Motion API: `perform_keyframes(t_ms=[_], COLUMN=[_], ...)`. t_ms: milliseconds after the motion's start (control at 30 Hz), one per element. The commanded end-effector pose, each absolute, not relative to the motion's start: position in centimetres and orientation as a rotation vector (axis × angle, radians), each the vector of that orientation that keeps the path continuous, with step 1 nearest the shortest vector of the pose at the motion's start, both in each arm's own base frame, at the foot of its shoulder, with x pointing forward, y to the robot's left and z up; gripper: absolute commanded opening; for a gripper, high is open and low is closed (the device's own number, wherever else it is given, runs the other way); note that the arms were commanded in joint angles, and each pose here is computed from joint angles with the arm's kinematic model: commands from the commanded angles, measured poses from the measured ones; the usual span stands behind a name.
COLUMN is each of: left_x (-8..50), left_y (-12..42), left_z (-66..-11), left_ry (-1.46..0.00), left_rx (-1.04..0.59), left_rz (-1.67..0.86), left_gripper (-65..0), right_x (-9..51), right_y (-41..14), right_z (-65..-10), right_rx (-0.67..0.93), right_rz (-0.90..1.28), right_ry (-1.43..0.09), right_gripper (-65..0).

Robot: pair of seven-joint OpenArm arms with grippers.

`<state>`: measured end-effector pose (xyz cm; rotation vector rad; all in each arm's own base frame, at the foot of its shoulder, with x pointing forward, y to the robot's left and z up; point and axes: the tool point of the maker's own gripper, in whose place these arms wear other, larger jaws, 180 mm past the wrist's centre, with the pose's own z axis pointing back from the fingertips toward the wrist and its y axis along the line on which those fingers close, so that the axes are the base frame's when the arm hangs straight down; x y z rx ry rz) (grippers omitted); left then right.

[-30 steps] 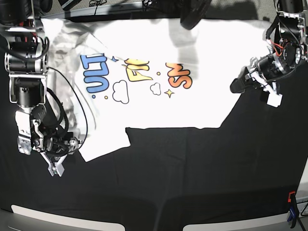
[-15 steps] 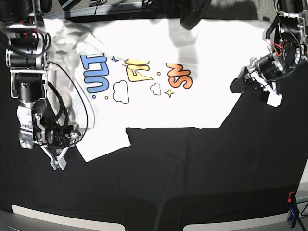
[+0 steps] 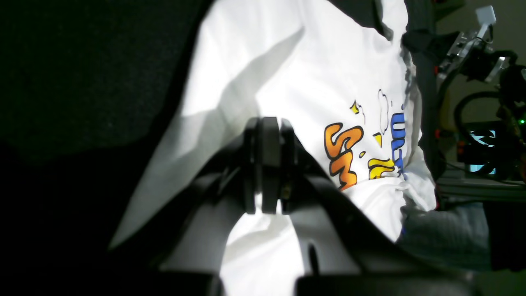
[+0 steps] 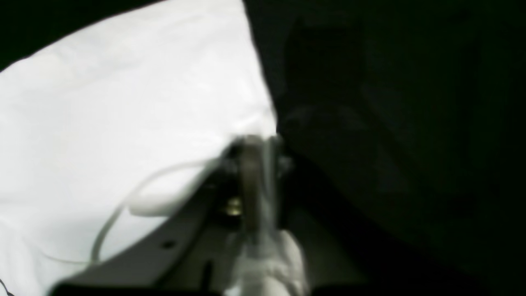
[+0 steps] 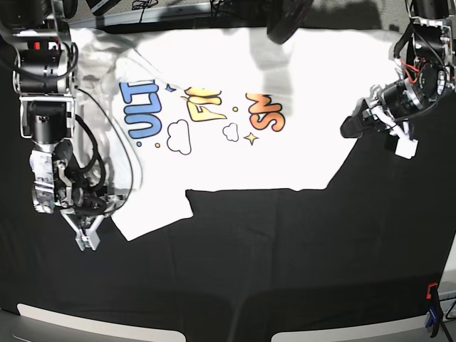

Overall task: Layout the t-shirt on the table in an organized manner, then fold the t-shirt properly
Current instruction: 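Grasp the hem corners with both grippers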

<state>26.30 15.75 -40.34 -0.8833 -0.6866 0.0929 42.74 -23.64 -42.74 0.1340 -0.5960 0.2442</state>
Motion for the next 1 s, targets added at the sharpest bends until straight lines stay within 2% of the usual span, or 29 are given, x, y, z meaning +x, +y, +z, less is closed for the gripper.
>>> perform_keyframes(t_ms=[0,100,333,633,867,967], left_x=[27.7,28.8,31.8,36.7,38.7,39.4], left_y=[16.5,17.1,17.4,19.7,21.9,22.6], left_z=[-38.6,-37.7,-35.7,-34.0,-34.1,-33.7], left_ry=[-0.767,-0.84,-0.905,-0.984,-0.981,-0.995], left_rx=[-0.888,-0.889,-0.86,-0.595,-0.37,-0.323], left_rz=[0.09,0.121,0.06,-0.118,-0.218,-0.205], left_gripper=[-65.0,-65.0,-65.0,-65.0,-65.0,-65.0], right_x=[43.3,44.2,47.0,49.1,49.8,50.0], right_y=[-23.2,-23.2,-23.2,-23.7,-23.7,-23.6], right_z=[-42.0,-41.0,-37.8,-34.9,-33.4,-32.6], right_rx=[0.143,0.139,0.129,0.098,0.079,0.069], right_rz=[0.268,0.27,0.276,0.285,0.31,0.323], right_ry=[-0.593,-0.615,-0.684,-0.728,-0.754,-0.765], right_gripper=[-65.0,-65.0,-65.0,-65.0,-65.0,-65.0])
